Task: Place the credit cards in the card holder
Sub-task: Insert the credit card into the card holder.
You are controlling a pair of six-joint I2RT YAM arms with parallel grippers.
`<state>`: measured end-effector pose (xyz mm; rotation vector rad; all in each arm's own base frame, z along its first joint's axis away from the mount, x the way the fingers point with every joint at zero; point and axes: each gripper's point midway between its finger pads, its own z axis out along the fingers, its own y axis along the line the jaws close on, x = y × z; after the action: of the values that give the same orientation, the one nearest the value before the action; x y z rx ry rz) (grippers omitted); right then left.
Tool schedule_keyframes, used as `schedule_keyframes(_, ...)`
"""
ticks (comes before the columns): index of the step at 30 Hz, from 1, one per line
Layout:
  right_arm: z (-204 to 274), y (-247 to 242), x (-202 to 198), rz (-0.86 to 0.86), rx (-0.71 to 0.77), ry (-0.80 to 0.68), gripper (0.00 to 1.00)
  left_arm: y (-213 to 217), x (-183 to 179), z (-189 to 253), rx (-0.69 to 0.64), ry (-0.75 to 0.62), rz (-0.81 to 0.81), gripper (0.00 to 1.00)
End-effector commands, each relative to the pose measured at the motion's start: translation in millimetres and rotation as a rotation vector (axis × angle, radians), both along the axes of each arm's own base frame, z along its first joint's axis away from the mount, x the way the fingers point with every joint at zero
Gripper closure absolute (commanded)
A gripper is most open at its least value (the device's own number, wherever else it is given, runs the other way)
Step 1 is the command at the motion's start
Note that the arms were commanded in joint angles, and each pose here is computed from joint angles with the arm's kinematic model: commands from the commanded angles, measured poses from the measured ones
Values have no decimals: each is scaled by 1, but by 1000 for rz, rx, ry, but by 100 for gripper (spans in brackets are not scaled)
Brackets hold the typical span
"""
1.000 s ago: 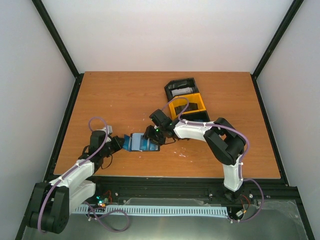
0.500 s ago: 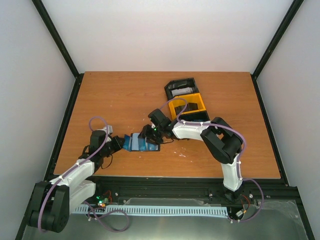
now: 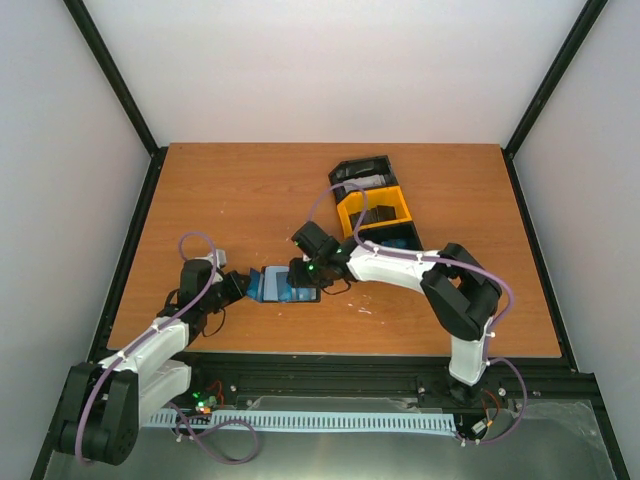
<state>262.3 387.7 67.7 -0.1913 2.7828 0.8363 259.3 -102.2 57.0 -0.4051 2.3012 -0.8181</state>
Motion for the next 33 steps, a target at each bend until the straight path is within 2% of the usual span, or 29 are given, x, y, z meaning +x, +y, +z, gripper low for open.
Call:
schedule_keyframes(1, -13, -16, -31, 243, -228, -106, 56, -2, 6, 9, 11, -19, -23, 99)
schedule_keyframes(6, -30, -17, -41, 382, -342, -141, 53, -1, 5, 6, 14, -10, -19, 99)
schedule_keyframes(24, -54, 3, -39, 546, -476, -234, 53, -1, 4, 3, 17, 4, -19, 99)
schedule_keyframes(33, -58, -4, -51, 619, -469, -240, 42, -1, 5, 4, 20, 1, -18, 99)
